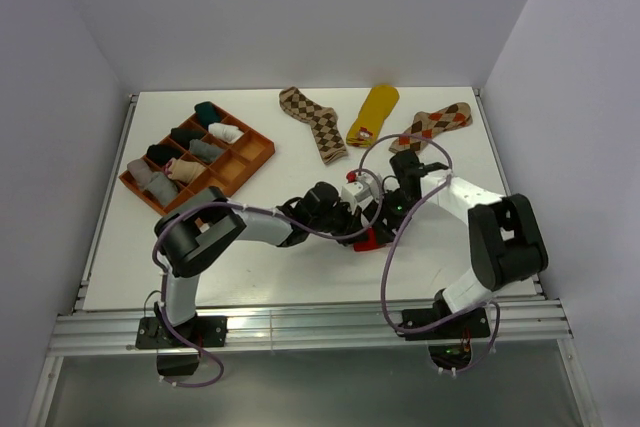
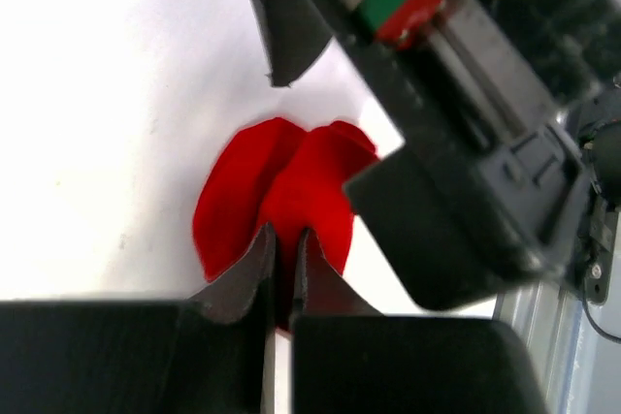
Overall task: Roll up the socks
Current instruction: Roll the sock at the center of the board.
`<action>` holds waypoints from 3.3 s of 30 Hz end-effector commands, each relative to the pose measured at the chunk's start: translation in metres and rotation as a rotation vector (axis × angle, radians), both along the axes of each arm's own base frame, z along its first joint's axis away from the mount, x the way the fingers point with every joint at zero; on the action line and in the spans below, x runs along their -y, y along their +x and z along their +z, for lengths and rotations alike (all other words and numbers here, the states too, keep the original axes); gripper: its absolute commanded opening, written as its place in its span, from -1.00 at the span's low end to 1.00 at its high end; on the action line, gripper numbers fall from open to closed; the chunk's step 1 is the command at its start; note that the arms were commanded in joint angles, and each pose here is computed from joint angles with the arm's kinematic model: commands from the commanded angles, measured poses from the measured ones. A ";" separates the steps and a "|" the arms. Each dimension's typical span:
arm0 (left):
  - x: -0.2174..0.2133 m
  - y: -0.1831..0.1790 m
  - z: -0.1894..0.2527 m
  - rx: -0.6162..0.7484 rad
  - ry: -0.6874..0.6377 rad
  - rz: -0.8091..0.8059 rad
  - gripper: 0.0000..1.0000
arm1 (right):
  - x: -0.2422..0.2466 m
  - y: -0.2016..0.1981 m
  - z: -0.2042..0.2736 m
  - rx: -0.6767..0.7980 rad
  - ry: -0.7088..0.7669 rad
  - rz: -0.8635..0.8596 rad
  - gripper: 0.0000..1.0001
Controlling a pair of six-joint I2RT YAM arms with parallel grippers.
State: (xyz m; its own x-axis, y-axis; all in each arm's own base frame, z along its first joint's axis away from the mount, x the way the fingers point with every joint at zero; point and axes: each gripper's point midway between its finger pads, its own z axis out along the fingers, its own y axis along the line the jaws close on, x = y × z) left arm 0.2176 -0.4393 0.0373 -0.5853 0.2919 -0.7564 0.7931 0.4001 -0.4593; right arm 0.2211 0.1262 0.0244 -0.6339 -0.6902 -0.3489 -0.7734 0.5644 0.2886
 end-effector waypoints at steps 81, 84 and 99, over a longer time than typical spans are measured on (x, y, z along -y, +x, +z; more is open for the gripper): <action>-0.054 -0.018 -0.054 -0.705 0.102 0.150 -0.66 | -0.016 -0.014 -0.006 0.486 -0.047 0.537 -0.49; -0.059 0.001 -0.029 -0.679 0.002 0.219 -0.59 | -0.018 -0.015 -0.008 0.451 -0.044 0.541 -0.50; -0.110 0.040 0.036 -0.380 -0.229 0.469 -0.24 | -0.020 -0.019 -0.014 0.274 -0.065 0.570 -0.54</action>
State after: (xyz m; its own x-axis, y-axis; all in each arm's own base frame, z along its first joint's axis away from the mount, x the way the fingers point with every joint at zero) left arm 0.2383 -0.3372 0.0340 -0.9464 -0.1143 -0.3020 0.1969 0.5370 -0.8203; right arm 0.2112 0.1613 0.0175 -0.0067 -0.8783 -0.4781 -0.9972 0.0417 -0.0627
